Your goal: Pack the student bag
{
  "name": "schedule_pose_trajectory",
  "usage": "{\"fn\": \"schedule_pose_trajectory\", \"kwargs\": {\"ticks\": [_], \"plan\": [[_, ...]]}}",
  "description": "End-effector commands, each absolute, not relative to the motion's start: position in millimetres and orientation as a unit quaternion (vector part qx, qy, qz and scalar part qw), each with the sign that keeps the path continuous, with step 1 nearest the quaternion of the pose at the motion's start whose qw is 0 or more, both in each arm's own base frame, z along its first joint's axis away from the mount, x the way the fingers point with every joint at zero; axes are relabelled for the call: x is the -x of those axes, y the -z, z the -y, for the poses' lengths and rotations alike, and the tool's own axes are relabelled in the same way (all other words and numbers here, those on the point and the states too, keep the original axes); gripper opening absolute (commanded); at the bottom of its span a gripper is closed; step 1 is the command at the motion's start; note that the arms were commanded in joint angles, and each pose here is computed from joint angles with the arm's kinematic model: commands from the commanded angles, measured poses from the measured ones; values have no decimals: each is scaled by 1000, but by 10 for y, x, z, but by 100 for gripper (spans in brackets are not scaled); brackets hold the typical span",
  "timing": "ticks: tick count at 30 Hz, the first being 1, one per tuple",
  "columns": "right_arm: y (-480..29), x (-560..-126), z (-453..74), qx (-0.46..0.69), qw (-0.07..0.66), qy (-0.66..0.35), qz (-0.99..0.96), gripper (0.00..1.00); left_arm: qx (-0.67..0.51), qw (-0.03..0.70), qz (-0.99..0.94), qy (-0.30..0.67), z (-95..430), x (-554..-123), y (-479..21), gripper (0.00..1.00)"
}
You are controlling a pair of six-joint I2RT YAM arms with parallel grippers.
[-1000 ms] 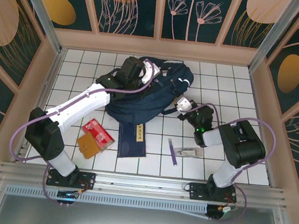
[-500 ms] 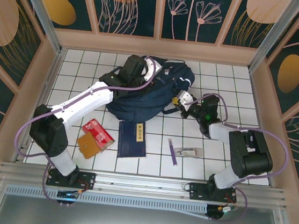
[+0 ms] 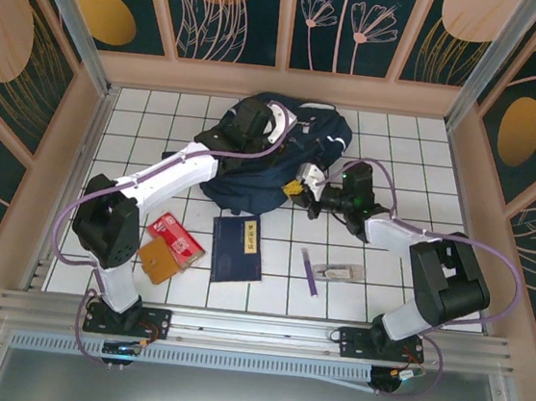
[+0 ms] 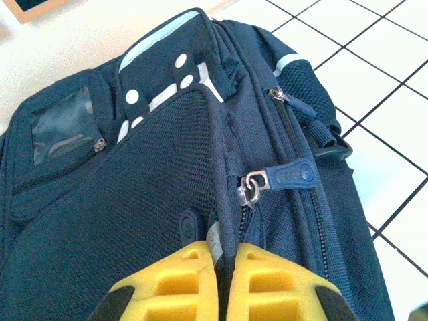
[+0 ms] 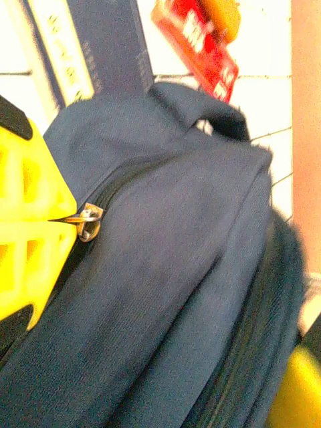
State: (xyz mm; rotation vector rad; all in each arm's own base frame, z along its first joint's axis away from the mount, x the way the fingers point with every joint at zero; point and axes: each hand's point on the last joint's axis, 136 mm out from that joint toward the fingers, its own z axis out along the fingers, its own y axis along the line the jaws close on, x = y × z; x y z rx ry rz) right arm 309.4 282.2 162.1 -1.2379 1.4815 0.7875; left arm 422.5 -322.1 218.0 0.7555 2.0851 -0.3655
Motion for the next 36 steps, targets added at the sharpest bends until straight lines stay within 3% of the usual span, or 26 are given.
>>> {"fn": "schedule_pose_trajectory", "kwargs": {"ticks": [1, 5, 8, 10, 14, 18, 22, 26, 27, 36], "plan": [[-2052, -2929, -3044, 467, 537, -393, -582, 0, -281, 506, -794, 188, 3386, -4424, -2727, 0], [-2008, -2826, -3101, 422, 520, -441, -598, 4, -282, 502, -795, 190, 3413, -4440, -2691, 0], [-1893, -2701, -3106, 428, 496, -450, -607, 32, -288, 497, -796, 192, 3446, -4453, -2628, 0], [-1853, -2612, -3058, 458, 495, -427, -603, 41, -294, 494, -795, 192, 3465, -4456, -2594, 0], [-1792, -2622, -2747, 553, 503, -312, -587, 43, -310, 491, -793, 185, 3455, -4425, -2595, 0], [-1800, -2955, -2354, 604, 527, -152, -577, 46, -322, 487, -790, 188, 3456, -4362, -2583, 0], [-1693, -3217, -2191, 652, 540, -31, -531, 56, -320, 481, -790, 205, 3491, -4323, -2543, 0], [-1824, -3371, -2248, 637, 604, 30, -478, 58, -320, 475, -788, 226, 3541, -4282, -2552, 0], [-1828, -3399, -2254, 638, 612, 41, -466, 63, -320, 475, -788, 226, 3538, -4281, -2562, 0], [-1582, -3616, -2423, 665, 598, 92, -438, 66, -320, 461, -792, 240, 3575, -4253, -2570, 0]]}}
